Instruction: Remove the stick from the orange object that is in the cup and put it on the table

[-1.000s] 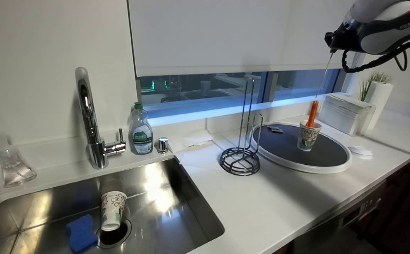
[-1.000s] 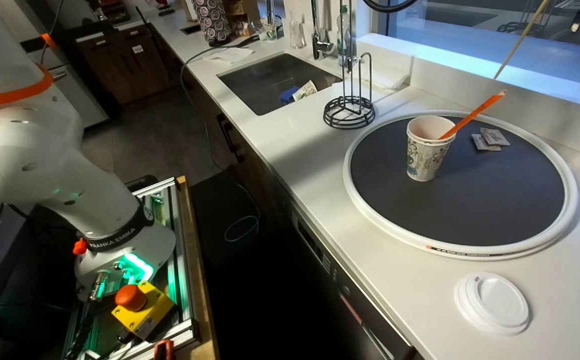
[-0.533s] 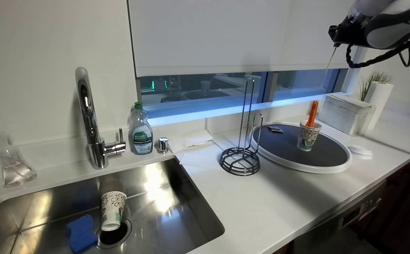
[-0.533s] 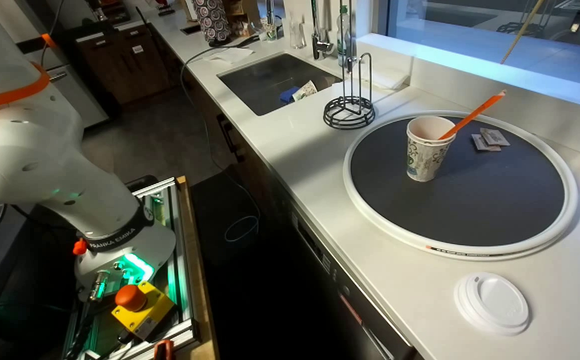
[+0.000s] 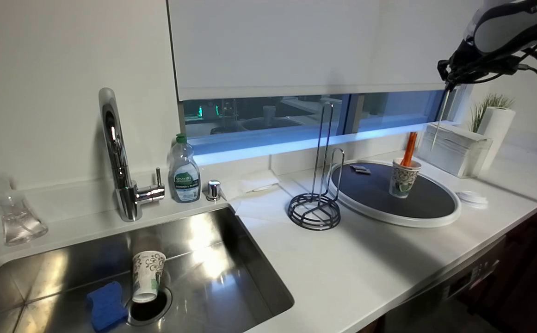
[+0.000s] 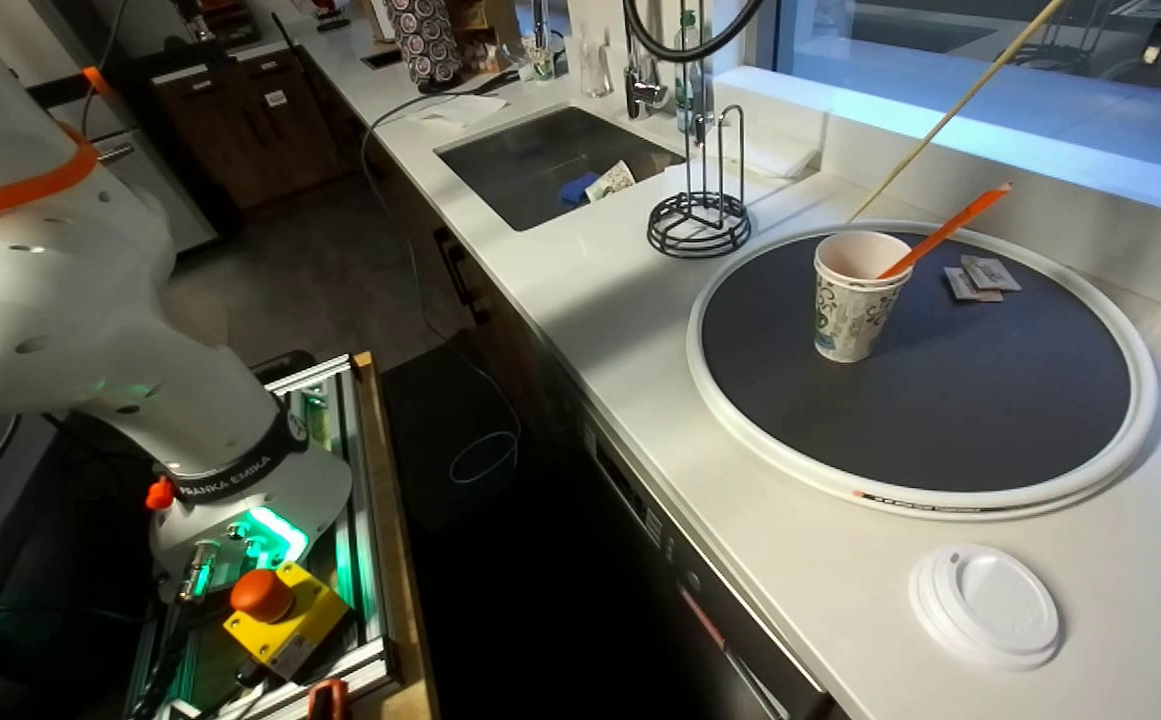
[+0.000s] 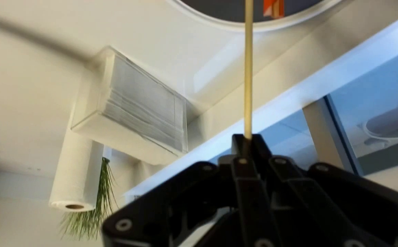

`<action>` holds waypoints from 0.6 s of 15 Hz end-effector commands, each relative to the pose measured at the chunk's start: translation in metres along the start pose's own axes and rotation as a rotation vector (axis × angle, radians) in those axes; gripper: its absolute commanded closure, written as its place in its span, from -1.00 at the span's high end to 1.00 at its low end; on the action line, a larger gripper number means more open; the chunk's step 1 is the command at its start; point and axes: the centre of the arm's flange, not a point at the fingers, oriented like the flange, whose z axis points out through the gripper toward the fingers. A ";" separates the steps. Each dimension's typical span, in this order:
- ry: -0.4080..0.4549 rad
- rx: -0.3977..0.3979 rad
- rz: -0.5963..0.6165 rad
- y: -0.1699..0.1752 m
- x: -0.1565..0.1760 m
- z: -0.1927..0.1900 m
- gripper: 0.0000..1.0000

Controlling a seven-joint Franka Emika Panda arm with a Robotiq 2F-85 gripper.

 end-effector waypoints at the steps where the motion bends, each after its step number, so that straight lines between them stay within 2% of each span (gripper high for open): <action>1: -0.149 -0.019 0.021 0.028 0.006 0.001 -0.97; 6: -0.309 -0.065 0.027 0.049 -0.002 0.022 -0.97; 9: -0.360 -0.084 0.028 0.052 -0.014 0.044 -0.97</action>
